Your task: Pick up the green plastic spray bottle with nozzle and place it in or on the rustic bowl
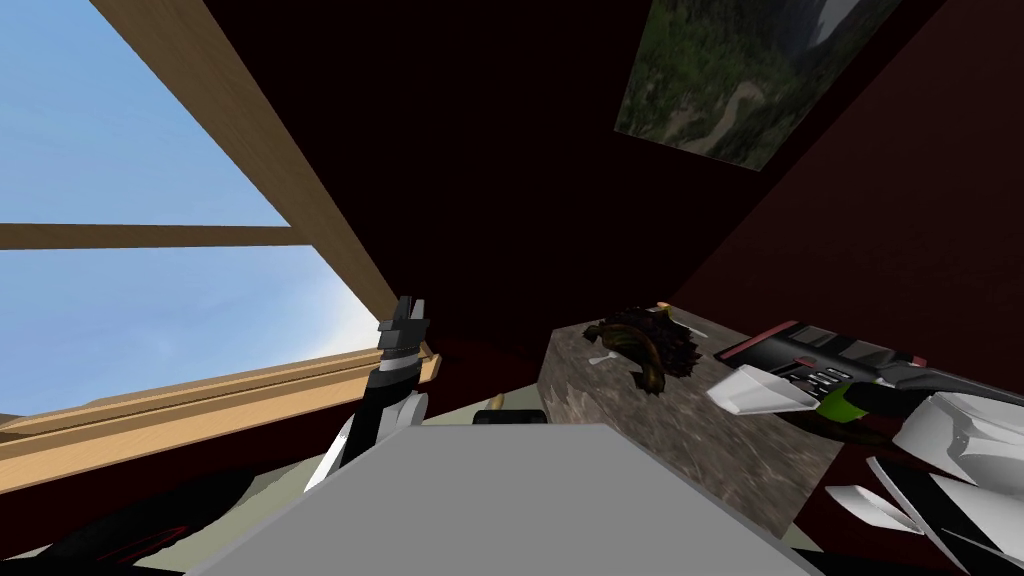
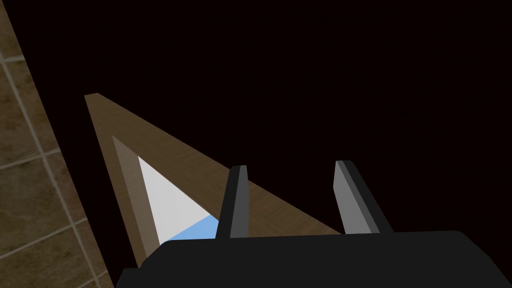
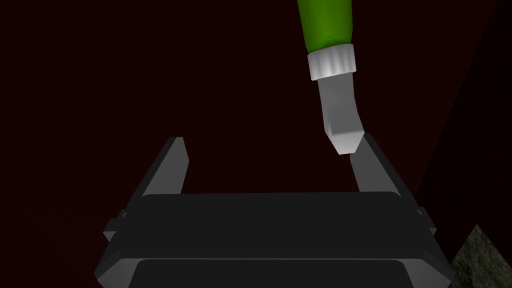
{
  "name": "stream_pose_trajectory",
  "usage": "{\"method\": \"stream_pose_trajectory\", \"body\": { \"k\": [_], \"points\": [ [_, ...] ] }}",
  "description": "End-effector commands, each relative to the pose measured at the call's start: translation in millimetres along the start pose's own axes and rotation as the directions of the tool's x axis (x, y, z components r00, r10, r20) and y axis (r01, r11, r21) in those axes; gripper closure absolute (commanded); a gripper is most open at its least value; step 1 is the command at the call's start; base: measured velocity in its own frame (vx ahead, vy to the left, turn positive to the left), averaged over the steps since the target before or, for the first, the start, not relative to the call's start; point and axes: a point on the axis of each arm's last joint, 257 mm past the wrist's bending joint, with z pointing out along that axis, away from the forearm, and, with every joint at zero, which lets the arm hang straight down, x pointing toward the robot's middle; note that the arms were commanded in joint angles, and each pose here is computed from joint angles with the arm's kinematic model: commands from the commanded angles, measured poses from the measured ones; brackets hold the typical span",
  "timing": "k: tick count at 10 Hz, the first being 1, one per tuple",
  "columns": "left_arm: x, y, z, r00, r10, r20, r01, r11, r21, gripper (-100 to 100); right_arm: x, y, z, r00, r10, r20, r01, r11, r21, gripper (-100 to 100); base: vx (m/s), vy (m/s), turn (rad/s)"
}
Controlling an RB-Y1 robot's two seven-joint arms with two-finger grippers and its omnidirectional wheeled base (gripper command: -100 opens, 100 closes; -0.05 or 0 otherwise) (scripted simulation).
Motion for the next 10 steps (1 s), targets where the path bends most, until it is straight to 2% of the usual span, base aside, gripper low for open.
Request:
{"method": "stream_pose_trajectory", "body": {
  "k": [1,2,4,5,10],
  "points": [
    [0.0,0.0,0.0,1.0,0.0,0.0,0.0,1.0,0.0,0,-4.7,-2.2,1.8,1.0,0.003,-0.001,-0.003,1.0,-0.001,-100,0.007,0.04,-0.001],
    [0.0,0.0,0.0,1.0,0.0,0.0,0.0,1.0,0.0,0,-18.6,-7.6,4.5,1.0,-0.004,0.004,0.004,1.0,-0.006,-100,0.015,0.052,-0.003],
    [0.0,0.0,0.0,1.0,0.0,0.0,0.0,1.0,0.0,0,-16.6,-7.2,4.2,1.0,0.0,0.003,0.0,1.0,-0.006,-100,0.007,0.041,0.004],
    [0.0,0.0,0.0,1.0,0.0,0.0,0.0,1.0,0.0,0,-16.8,-7.1,4.2,1.0,-0.002,0.003,0.002,1.0,-0.007,0,0.0,0.005,-0.001],
    [0.0,0.0,0.0,1.0,0.0,0.0,0.0,1.0,0.0,0,-16.8,-7.1,4.2,1.0,-0.002,0.003,0.002,1.0,-0.007,0,0.0,0.0,0.0]
  ]
}}
